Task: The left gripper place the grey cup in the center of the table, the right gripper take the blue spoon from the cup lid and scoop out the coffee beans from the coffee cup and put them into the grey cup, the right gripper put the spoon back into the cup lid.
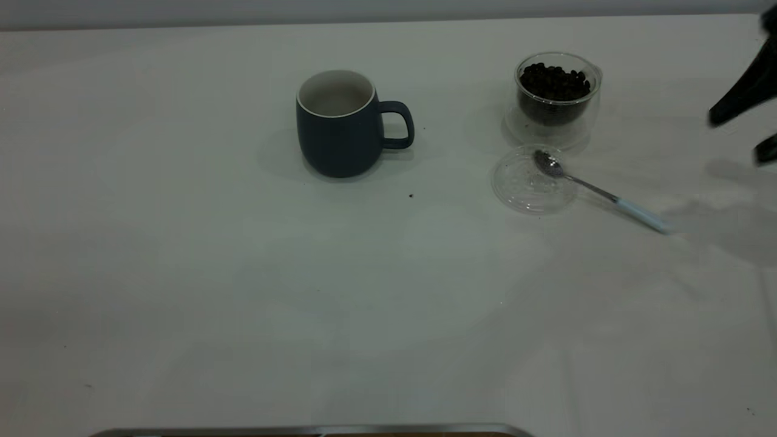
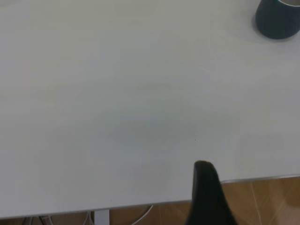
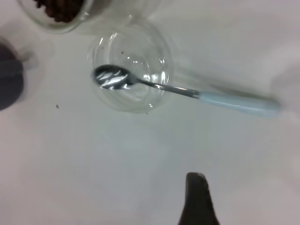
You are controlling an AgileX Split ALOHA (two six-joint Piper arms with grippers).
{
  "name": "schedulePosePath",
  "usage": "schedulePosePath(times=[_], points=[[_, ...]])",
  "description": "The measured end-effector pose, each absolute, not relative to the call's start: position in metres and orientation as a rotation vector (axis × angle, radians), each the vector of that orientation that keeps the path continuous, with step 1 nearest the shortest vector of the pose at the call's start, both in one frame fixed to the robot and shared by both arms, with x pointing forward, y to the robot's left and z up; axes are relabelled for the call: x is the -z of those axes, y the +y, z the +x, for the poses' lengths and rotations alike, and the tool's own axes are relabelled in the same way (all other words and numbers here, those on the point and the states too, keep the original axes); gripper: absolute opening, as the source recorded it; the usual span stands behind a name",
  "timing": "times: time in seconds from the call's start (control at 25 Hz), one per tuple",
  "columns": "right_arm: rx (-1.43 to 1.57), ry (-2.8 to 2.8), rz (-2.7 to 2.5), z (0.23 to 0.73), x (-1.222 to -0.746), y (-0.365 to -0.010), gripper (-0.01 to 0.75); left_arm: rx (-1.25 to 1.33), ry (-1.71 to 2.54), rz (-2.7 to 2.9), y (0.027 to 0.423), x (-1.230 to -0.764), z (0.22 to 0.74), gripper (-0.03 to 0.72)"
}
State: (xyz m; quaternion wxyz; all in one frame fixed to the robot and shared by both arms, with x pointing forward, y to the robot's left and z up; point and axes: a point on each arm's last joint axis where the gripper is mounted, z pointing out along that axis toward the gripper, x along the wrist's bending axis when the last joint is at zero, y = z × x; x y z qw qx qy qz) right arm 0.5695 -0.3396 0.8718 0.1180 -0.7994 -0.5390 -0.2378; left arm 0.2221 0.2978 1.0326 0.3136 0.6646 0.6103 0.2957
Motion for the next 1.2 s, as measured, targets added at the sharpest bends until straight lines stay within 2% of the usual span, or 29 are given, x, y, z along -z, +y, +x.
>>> schedulePosePath(times=[0.24, 0.36, 0.76, 1.2], points=[[0.865, -1.805, -2.308, 0.558, -0.955, -0.324, 0.588, -0.78, 1.609, 1.752, 0.298, -1.033, 0.222, 0.545], [0.935, -1.886, -2.274, 0.551, -0.981, -0.314, 0.588, -0.78, 1.609, 1.752, 0.298, -1.033, 0.222, 0.545], [1.019, -2.114, -2.141, 0.525, -1.027, -0.28, 0.588, -0.78, 1.609, 1.752, 0.298, -1.033, 0.222, 0.545], [1.11, -2.441, -1.977, 0.425, -1.113, -0.266, 0.588, -0.78, 1.609, 1.752, 0.298, -1.033, 0.222, 0.545]])
